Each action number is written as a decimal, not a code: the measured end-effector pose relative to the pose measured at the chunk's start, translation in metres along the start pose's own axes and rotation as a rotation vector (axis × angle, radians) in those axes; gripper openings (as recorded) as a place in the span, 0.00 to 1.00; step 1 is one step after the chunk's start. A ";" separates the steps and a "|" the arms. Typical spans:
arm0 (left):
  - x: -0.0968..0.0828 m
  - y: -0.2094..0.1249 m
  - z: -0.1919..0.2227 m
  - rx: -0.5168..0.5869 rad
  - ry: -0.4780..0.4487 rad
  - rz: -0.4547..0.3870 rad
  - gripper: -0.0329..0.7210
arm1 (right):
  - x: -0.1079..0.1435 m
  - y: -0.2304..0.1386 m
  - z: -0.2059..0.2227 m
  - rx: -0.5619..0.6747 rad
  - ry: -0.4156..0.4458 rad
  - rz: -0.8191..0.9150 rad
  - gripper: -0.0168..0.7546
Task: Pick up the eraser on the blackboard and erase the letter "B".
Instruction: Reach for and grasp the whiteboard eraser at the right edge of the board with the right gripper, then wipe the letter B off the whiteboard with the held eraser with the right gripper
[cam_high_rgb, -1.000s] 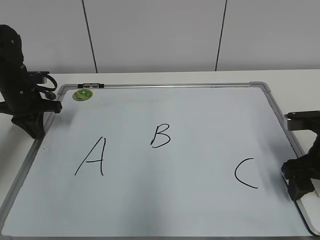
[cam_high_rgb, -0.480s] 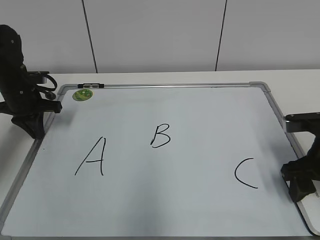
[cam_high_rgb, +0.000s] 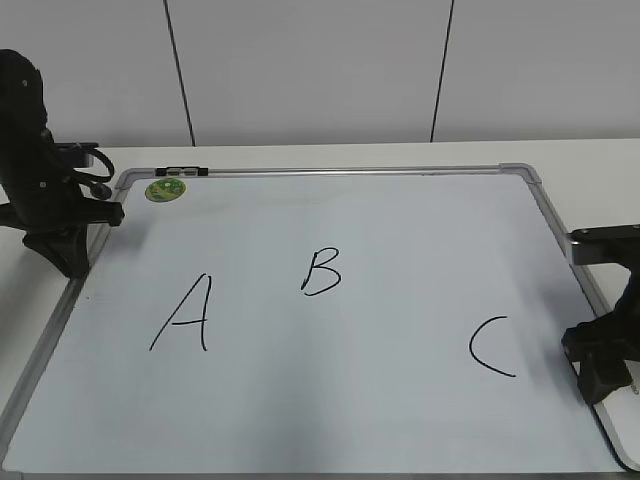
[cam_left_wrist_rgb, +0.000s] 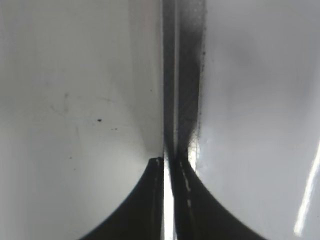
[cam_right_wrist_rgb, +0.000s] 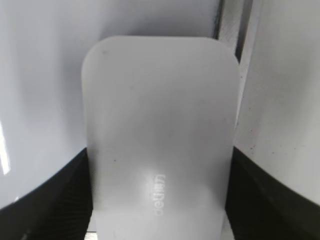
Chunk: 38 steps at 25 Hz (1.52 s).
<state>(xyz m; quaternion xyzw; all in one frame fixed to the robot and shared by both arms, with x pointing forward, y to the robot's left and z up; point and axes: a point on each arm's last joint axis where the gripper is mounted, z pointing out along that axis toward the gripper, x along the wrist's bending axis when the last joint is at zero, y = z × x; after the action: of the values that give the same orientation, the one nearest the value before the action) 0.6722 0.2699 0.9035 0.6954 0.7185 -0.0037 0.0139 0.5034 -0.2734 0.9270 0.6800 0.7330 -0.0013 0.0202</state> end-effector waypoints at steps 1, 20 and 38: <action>0.000 0.000 0.000 0.000 0.000 0.000 0.06 | 0.000 0.000 0.000 0.000 0.000 0.000 0.71; 0.000 0.000 0.000 0.000 0.000 0.000 0.06 | 0.041 0.071 -0.044 0.030 0.050 -0.126 0.71; 0.000 0.000 0.000 0.000 -0.002 -0.001 0.06 | 0.129 0.165 -0.035 -0.046 0.094 -0.305 0.71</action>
<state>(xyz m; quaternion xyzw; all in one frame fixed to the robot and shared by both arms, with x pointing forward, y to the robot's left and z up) 0.6721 0.2698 0.9035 0.6950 0.7188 -0.0044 0.0145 0.6570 -0.1309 0.9623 0.5595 0.8276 0.0444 0.0010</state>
